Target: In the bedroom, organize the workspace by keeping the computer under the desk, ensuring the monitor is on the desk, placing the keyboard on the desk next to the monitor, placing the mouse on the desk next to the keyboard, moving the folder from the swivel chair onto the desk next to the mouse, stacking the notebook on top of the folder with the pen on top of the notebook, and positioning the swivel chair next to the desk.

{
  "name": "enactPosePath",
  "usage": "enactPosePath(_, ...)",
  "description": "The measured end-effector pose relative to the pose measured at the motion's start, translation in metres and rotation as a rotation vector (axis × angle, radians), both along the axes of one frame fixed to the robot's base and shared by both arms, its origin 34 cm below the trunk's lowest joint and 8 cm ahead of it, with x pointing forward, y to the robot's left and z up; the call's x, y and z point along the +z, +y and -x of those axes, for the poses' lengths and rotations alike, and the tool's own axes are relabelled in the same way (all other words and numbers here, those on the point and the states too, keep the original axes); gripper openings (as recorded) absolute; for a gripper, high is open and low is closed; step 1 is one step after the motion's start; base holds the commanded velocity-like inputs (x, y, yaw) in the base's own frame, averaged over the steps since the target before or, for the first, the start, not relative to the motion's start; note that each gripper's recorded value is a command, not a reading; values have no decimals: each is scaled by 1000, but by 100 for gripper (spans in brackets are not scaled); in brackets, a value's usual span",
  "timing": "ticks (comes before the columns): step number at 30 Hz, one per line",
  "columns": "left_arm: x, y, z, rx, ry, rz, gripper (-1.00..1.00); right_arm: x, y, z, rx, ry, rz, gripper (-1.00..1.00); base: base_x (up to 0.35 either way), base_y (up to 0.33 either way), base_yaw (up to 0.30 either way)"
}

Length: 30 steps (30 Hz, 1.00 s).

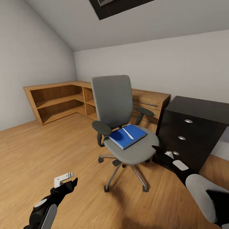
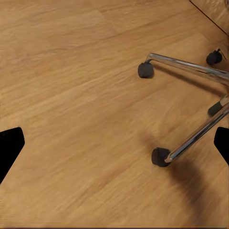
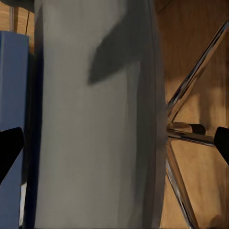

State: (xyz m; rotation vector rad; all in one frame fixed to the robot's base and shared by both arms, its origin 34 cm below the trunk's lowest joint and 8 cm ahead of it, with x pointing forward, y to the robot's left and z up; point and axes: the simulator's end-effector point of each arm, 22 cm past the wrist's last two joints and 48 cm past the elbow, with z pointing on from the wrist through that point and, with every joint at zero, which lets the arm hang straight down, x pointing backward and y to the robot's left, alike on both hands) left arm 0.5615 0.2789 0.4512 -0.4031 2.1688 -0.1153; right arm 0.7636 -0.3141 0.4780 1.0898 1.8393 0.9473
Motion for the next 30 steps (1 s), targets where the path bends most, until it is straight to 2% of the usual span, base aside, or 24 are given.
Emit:
enactPosePath(7, -14, 0, 2, 0, 29, 0, 100, -20, 0, 1, 0, 28, 0, 100, 0, 0, 0)
enactPosePath(14, -14, -1, 2, -4, 28, 1, 100, -20, 1, 1, 1, 29, 1, 100, 0, 0, 48)
enactPosePath(23, -14, 0, 2, -5, 27, 0, 100, -17, 0, -1, -12, 21, -16, 100, 0, 0, 171)
enactPosePath(30, -14, 0, 2, -5, 27, -1, 100, -17, 0, -1, -10, 19, -15, 100, 9, 0, 24)
